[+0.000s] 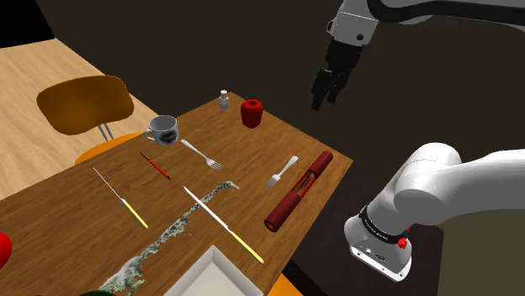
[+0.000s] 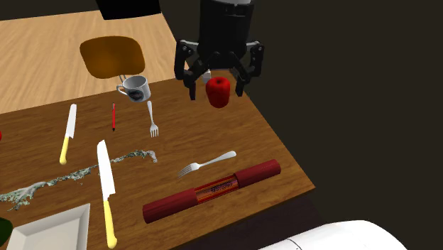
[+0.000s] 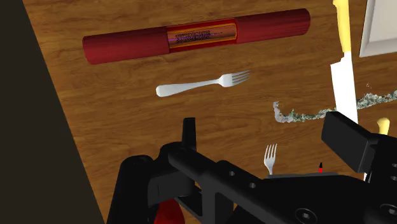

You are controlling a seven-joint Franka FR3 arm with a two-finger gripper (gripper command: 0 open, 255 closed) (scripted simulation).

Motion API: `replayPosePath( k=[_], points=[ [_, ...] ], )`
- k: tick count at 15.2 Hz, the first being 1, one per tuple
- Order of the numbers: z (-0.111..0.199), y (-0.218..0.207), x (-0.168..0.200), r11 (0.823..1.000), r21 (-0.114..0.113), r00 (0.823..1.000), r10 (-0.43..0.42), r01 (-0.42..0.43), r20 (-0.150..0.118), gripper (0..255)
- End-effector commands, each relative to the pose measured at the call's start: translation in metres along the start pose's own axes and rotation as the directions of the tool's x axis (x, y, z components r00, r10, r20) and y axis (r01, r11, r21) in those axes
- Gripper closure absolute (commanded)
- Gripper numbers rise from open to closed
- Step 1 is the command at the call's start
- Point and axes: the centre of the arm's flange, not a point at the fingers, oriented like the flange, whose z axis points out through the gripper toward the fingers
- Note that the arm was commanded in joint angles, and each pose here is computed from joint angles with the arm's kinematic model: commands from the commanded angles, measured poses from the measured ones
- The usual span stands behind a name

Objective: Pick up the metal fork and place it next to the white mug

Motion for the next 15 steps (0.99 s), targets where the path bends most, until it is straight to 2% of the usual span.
replayPosePath(
  k=[1,2,4,6,8,9,11,13,15],
  points=[
    [0.0,0.0,0.0,1.0,0.0,1.0,0.0,0.0,0.0,0],
    [0.013,-0.003,-0.001,0.998,-0.009,0.998,0.067,-0.067,-0.012,0],
    [0.039,-0.01,-0.001,0.979,-0.024,0.979,0.2,-0.201,-0.037,0],
    [0.065,-0.016,0.001,0.943,-0.035,0.942,0.329,-0.331,-0.064,0],
    [0.092,-0.022,0.003,0.889,-0.043,0.888,0.451,-0.456,-0.093,0],
    [0.105,-0.024,0.005,0.856,-0.046,0.854,0.508,-0.515,-0.107,0],
    [0.131,-0.028,0.01,0.778,-0.047,0.776,0.616,-0.626,-0.137,0],
    [0.157,-0.03,0.015,0.686,-0.045,0.683,0.712,-0.726,-0.166,0],
    [0.184,-0.032,0.022,0.581,-0.039,0.577,0.793,-0.813,-0.194,0]
  ],
)
